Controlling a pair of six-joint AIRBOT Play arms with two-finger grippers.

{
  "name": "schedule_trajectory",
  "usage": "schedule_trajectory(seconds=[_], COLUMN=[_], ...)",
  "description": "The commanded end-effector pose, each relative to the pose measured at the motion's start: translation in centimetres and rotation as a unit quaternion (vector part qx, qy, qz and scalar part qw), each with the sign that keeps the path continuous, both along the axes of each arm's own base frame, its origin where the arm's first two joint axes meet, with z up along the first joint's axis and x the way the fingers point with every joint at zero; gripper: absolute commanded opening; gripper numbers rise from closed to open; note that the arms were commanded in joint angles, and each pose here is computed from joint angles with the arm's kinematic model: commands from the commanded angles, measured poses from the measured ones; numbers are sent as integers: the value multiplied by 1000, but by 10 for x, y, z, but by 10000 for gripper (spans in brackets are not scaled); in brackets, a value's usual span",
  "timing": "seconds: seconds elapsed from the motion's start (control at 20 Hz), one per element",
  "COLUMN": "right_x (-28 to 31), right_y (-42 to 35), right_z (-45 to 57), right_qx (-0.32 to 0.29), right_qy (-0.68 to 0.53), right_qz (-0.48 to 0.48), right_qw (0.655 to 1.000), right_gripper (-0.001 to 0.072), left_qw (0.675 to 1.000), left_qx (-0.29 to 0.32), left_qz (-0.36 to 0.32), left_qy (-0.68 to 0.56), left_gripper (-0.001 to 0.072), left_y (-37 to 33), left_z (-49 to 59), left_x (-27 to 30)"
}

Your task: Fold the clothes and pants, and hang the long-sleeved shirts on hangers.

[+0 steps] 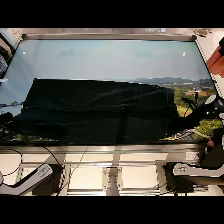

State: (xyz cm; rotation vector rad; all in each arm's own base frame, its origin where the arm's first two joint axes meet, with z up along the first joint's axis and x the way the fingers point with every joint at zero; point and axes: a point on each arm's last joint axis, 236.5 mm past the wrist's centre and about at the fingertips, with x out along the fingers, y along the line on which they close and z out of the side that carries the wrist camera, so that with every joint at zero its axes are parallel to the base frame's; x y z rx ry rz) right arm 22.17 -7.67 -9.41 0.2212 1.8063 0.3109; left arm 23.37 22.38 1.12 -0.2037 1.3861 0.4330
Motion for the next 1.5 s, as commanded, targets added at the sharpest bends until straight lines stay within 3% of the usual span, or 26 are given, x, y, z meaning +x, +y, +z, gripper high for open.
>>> schedule_trajectory(seconds=[0.0,0.05,0.3,0.5,0.85,1.1,1.25,1.45], right_x=[-21,-22,-18,26,65,80,82,63], right_y=[-4,-3,-7,-20,-45,-64,-71,-88], right_z=[5,6,37,92,187,230,260,279], right_qx=[-4,-2,13,45,83,53,26,-56], right_qy=[41,45,32,-83,-280,-339,-363,-356], right_qz=[16,14,41,-29,-140,-178,-192,-234], right_qw=[999,999,999,995,946,922,911,903], right_gripper=[59,25,24,23,23,24,24,24], left_qw=[1000,1000,999,985,873,817,817,872], left_qx=[-5,-7,-3,-40,-70,-83,-73,-19], left_qz=[0,0,-43,24,141,108,91,41], left_qy=[5,7,-21,-166,-461,-561,-564,-487], left_gripper=[23,22,21,21,22,22,22,21], left_y=[0,0,-3,1,36,15,3,-18], left_z=[-4,-6,0,26,152,217,228,205], left_x=[0,0,14,49,71,85,81,71])
